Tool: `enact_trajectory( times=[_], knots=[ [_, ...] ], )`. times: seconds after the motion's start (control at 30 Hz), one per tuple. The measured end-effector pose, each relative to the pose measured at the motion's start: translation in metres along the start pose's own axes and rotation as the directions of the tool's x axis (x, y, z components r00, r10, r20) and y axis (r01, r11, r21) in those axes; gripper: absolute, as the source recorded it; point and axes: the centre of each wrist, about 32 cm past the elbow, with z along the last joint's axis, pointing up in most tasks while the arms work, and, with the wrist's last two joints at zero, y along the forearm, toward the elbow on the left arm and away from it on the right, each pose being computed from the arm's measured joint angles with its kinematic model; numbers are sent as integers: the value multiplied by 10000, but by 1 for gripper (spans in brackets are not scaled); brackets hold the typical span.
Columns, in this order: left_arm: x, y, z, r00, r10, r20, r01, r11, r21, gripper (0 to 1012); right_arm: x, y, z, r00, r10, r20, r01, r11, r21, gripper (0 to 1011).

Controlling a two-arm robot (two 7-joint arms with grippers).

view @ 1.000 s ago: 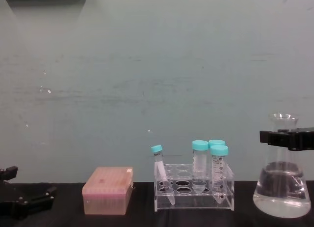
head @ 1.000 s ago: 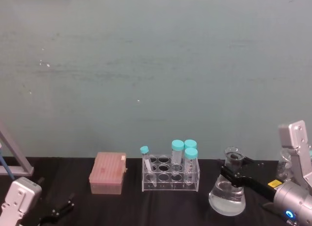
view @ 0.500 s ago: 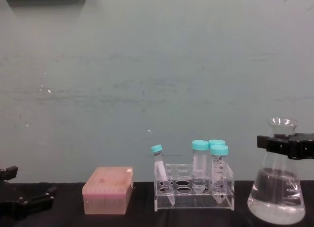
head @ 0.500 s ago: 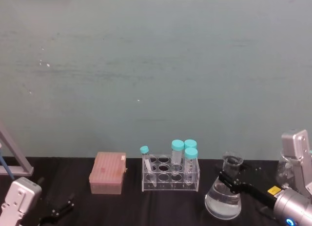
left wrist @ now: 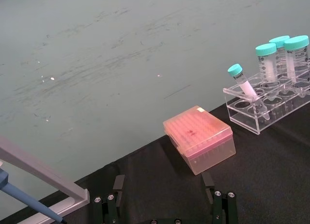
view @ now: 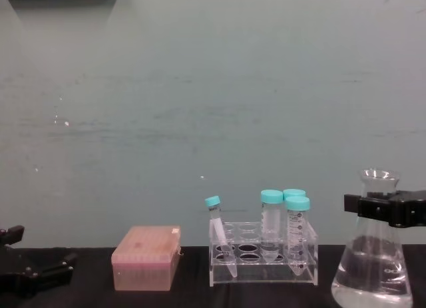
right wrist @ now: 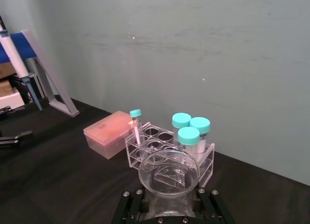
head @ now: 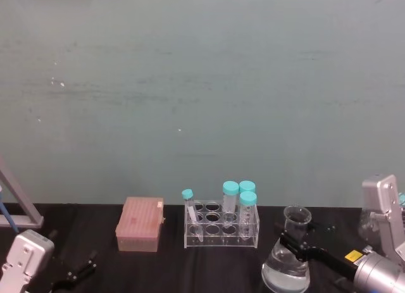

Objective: Pick up the beaker with the right gripper, shake it three times, and then put it down.

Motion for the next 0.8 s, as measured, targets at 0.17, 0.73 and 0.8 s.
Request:
enact_trajectory(
  times=[0.17,0.73,0.8],
  knots=[
    [0,0,0,10000,0,1,0,10000,0,1000,-26,7,-13,10000,75,-47,-75,10000,-46,452],
    [0,0,0,10000,0,0,0,10000,0,1000,-61,92,-42,9996,174,-199,-177,9998,-134,452],
    [0,0,0,10000,0,0,0,10000,0,1000,-63,97,-47,9996,178,-209,-181,9997,-150,452]
  ],
)
